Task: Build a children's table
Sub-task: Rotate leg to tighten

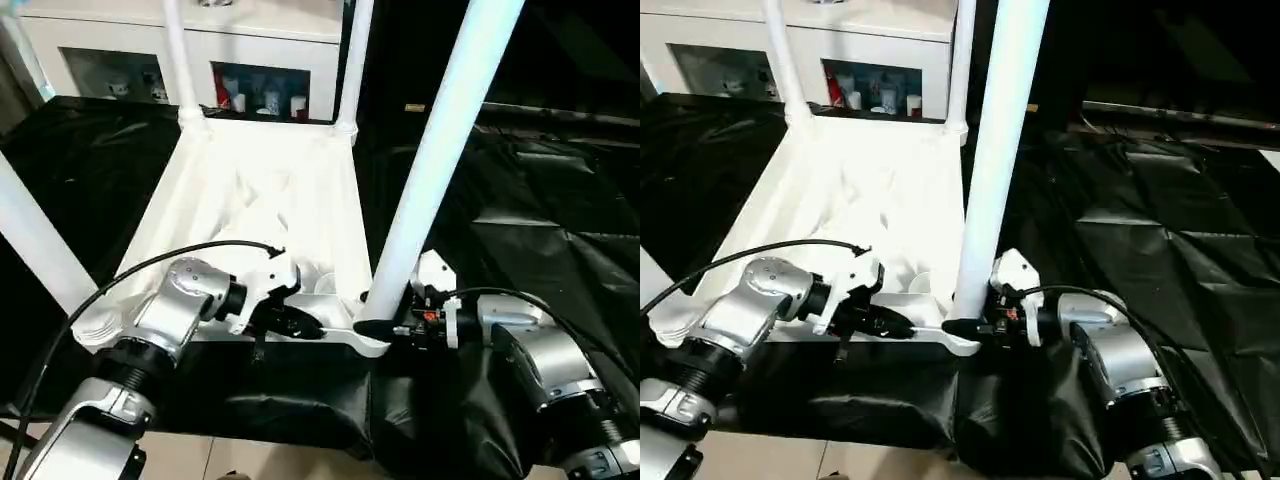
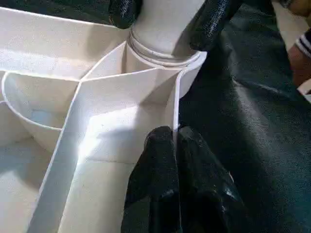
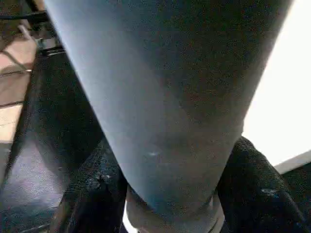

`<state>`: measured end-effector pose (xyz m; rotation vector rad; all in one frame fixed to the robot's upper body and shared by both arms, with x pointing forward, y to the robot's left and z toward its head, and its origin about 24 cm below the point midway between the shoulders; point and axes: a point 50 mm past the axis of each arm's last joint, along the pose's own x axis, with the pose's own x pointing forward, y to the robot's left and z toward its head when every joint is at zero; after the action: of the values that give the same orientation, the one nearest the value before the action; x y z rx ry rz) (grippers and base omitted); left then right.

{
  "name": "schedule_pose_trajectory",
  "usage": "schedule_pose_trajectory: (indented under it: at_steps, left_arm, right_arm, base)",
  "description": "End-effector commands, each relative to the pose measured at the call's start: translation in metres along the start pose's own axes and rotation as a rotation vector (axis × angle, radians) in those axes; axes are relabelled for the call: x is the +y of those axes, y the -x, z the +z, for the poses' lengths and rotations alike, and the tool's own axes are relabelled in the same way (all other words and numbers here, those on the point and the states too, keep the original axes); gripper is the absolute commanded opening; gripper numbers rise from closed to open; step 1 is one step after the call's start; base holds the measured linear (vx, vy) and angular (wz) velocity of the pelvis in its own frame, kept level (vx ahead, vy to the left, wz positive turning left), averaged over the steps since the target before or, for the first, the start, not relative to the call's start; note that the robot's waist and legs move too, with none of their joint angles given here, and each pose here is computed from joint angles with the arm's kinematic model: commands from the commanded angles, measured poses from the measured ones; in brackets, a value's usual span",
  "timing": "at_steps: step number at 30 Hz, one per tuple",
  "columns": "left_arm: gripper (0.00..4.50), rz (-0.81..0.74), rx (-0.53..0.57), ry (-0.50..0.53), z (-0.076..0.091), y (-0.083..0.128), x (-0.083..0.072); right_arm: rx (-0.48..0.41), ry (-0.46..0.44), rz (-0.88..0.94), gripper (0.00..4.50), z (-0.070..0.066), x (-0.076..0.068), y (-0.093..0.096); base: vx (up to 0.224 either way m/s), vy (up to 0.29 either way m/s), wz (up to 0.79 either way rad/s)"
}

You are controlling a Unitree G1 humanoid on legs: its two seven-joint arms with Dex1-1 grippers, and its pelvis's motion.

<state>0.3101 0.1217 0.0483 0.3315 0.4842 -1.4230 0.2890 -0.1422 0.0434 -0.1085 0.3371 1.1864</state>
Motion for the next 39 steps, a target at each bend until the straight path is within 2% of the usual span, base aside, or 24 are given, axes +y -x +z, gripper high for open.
schedule_pose_trajectory:
  at_steps: [1,4,6,8,9,10,11,15,17,18,20,22,23,26,30,33,39]
  left_arm:
    - [0.00,0.245,-0.010,0.014,0.008,-0.008,0.018]
    - [0.00,0.420,-0.023,0.094,0.010,-0.014,0.030]
    - [0.00,0.446,-0.026,0.112,0.010,-0.016,0.031]
    - [0.00,0.513,-0.027,0.139,0.016,-0.029,0.032]
    - [0.00,0.525,-0.027,0.145,0.017,-0.032,0.032]
    - [0.00,0.539,-0.036,0.149,0.023,-0.043,0.030]
    - [0.00,0.539,-0.036,0.149,0.023,-0.043,0.030]
    - [0.00,0.506,-0.057,0.126,0.034,-0.064,0.023]
    - [0.00,0.493,-0.054,0.106,0.036,-0.067,0.021]
    - [0.00,0.493,-0.054,0.106,0.036,-0.067,0.021]
    - [0.00,0.491,-0.050,0.096,0.033,-0.062,0.023]
    - [0.00,0.450,-0.052,0.067,0.030,-0.055,0.023]
    - [0.00,0.435,-0.047,0.068,0.029,-0.053,0.023]
    - [0.00,0.342,-0.037,0.043,0.024,-0.045,0.019]
    - [0.00,0.163,-0.009,-0.001,0.012,-0.027,0.010]
    - [0.00,0.053,-0.011,-0.030,0.009,-0.018,0.002]
    - [0.00,-0.103,0.004,0.014,0.001,0.000,-0.009]
  right_arm:
    - [0.056,-0.080,-0.135,2.09,-0.020,-0.004,-0.018]
    - [0.053,-0.161,-0.366,1.99,-0.027,-0.018,-0.024]
    - [0.046,-0.184,-0.407,1.99,-0.028,-0.020,-0.026]
    - [0.017,-0.283,-0.526,1.97,-0.028,-0.023,-0.038]
    - [0.013,-0.304,-0.552,1.97,-0.028,-0.024,-0.041]
    - [0.010,-0.350,-0.590,1.97,-0.027,-0.023,-0.051]
    - [0.010,-0.350,-0.590,1.97,-0.027,-0.023,-0.051]
    - [-0.007,-0.347,-0.555,1.97,-0.018,-0.015,-0.074]
    - [-0.036,-0.350,-0.540,1.97,-0.013,-0.014,-0.080]
    - [-0.036,-0.350,-0.540,2.52,-0.013,-0.014,-0.080]
    - [-0.053,-0.350,-0.514,2.52,-0.011,-0.015,-0.077]
    - [-0.055,-0.319,-0.442,2.92,-0.010,-0.014,-0.073]
    - [-0.056,-0.303,-0.411,2.96,-0.009,-0.012,-0.071]
    - [-0.058,-0.237,-0.282,2.96,-0.006,-0.006,-0.063]
    - [-0.030,-0.157,-0.082,2.96,-0.007,0.002,-0.040]
    - [-0.008,-0.135,-0.012,2.96,-0.008,0.006,-0.030]
    - [0.057,-0.123,0.121,2.96,-0.014,0.013,-0.010]
  base:
    - [0.000,0.000,0.00]
    - [-0.036,-0.002,-0.03]
    - [-0.025,0.000,-0.03]
    - [0.000,0.000,0.00]
    - [0.000,0.000,0.00]
    - [0.000,0.000,0.00]
    - [0.000,0.000,0.00]
    - [0.000,0.000,0.00]
    - [0.000,0.000,0.00]
    - [0.000,0.000,0.00]
    - [0.000,0.000,0.00]
    - [0.000,0.000,0.00]
    - [0.000,0.000,0.00]
    - [0.000,0.000,0.00]
    - [0.000,0.000,0.00]
    - [0.000,0.000,0.00]
    - [0.000,0.000,0.00]
